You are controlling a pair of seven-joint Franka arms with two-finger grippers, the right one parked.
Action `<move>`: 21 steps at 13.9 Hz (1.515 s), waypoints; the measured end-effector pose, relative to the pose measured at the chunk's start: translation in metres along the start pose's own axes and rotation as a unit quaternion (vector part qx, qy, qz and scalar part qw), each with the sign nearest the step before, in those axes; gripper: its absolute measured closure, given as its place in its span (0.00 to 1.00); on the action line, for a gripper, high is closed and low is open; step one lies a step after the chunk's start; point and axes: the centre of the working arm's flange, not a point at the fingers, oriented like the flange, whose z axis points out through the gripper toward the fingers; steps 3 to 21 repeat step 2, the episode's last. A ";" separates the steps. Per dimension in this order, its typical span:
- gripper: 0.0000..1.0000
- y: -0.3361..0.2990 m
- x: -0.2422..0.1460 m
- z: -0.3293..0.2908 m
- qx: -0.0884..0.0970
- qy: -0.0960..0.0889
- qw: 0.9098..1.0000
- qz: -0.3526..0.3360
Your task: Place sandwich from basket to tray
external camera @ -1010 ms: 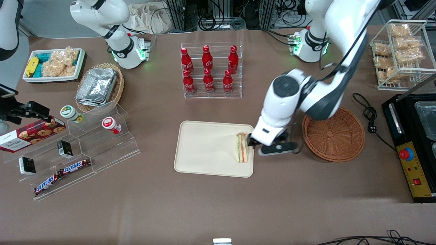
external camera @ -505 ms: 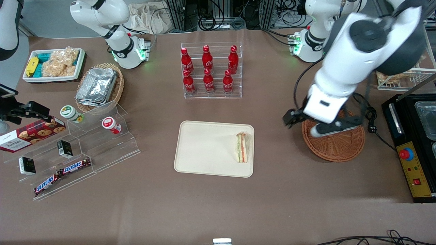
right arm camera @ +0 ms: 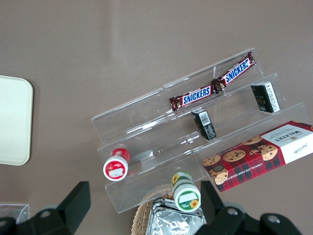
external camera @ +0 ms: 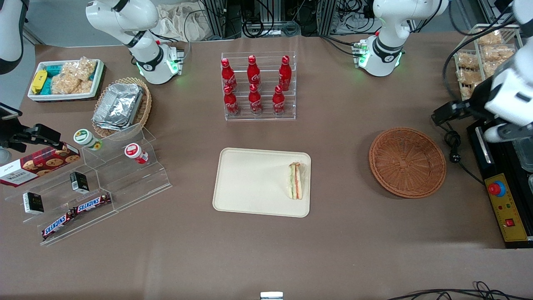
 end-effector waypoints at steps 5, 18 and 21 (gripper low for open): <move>0.00 0.000 -0.006 -0.005 0.001 -0.002 1.000 0.002; 0.00 0.000 -0.006 -0.005 0.001 -0.002 1.000 0.002; 0.00 0.000 -0.006 -0.005 0.001 -0.002 1.000 0.002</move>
